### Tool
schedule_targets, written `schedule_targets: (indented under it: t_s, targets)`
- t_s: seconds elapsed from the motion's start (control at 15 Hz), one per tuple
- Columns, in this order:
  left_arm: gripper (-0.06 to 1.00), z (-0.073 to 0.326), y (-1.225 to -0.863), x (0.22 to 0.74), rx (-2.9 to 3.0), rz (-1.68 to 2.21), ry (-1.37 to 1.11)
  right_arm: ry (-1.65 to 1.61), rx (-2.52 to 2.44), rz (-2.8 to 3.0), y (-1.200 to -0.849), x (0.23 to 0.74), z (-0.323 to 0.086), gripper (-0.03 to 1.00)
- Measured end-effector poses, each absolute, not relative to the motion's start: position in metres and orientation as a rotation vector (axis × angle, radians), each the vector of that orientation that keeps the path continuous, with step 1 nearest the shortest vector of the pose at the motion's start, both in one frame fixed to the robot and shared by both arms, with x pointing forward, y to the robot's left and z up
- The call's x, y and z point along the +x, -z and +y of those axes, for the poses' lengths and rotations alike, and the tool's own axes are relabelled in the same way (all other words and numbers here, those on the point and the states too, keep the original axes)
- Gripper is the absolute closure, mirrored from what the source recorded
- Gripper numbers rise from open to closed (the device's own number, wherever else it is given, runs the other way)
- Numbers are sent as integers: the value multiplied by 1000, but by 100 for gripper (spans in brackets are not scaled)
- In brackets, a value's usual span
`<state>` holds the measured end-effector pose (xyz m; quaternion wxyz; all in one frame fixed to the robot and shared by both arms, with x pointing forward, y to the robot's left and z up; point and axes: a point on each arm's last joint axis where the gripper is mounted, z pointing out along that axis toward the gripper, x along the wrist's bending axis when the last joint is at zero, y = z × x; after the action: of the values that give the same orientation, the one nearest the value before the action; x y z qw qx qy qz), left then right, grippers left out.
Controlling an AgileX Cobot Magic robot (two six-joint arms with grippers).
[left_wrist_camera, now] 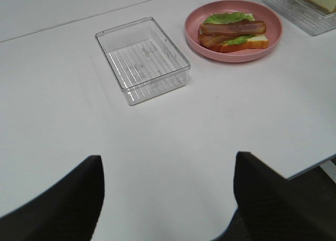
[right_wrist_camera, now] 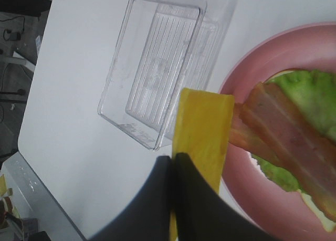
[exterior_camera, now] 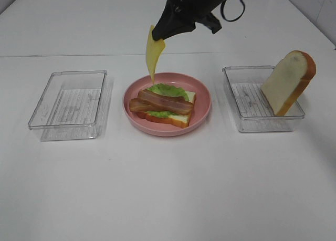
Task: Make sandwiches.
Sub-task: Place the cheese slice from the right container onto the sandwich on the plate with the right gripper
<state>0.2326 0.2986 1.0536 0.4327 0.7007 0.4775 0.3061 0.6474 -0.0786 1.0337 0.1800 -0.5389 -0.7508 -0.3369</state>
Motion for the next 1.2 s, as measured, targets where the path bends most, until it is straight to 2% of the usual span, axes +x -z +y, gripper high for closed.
schedule_targets:
  t_s: [0.27,0.53,1.2]
  targets:
    - [28,299,-1054,233,1746,1190,-763,884,-1511,-2090,-990,647,-46,97]
    - [28,299,-1054,233,1746,1190,-763,818,-1551,-2094,-959,652,-42,97]
    - [28,299,-1054,233,1746,1190,-763,591,-1816,-2334,-942,663,-69,97]
